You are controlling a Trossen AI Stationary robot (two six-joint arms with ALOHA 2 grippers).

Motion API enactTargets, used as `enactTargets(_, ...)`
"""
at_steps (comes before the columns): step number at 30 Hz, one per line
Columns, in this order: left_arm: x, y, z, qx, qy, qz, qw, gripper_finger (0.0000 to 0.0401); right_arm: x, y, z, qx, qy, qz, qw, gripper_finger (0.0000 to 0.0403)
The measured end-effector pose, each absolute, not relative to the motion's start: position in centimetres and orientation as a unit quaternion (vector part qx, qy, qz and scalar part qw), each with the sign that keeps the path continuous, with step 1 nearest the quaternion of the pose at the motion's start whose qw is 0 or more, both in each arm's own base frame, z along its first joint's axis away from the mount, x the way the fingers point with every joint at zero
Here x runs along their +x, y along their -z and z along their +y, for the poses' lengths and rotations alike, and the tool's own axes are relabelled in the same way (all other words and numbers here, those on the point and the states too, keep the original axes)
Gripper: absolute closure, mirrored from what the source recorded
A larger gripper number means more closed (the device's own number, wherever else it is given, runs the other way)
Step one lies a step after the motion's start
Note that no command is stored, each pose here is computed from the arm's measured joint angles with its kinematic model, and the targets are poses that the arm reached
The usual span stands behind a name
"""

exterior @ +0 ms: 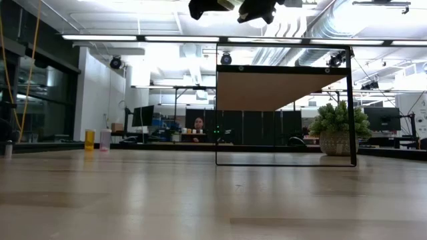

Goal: Pick and place medicine bottles onto shelf by color
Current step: Put the top yellow pill bottle on the shelf

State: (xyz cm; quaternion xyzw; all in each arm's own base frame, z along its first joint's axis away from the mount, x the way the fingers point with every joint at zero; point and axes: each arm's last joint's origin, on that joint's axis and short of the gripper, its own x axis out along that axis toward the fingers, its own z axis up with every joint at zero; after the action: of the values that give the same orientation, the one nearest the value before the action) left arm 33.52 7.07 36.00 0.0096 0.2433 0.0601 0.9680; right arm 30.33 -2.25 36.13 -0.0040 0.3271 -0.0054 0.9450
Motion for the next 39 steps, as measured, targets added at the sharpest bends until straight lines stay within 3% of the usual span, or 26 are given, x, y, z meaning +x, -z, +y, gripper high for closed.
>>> enactTargets(17, 33.48, -35.85, 6.88, 0.009, -0.057, 0.252, 0.966, 0.0254, 30.45, -36.29, -2.27, -0.005, 0.007, 0.317, 0.948, 0.0299)
enactTargets(29, 33.6, -36.13, 6.91, 0.011, -0.058, 0.237, 0.97, 0.0306, 30.45, -36.31, -2.27, -0.005, 0.007, 0.317, 0.948, 0.0299)
enactTargets(39, 33.59, -36.1, 6.89, 0.01, -0.052, 0.238, 0.97, 0.0312, 30.45, -36.3, -2.26, -0.01, 0.004, 0.317, 0.948, 0.0299)
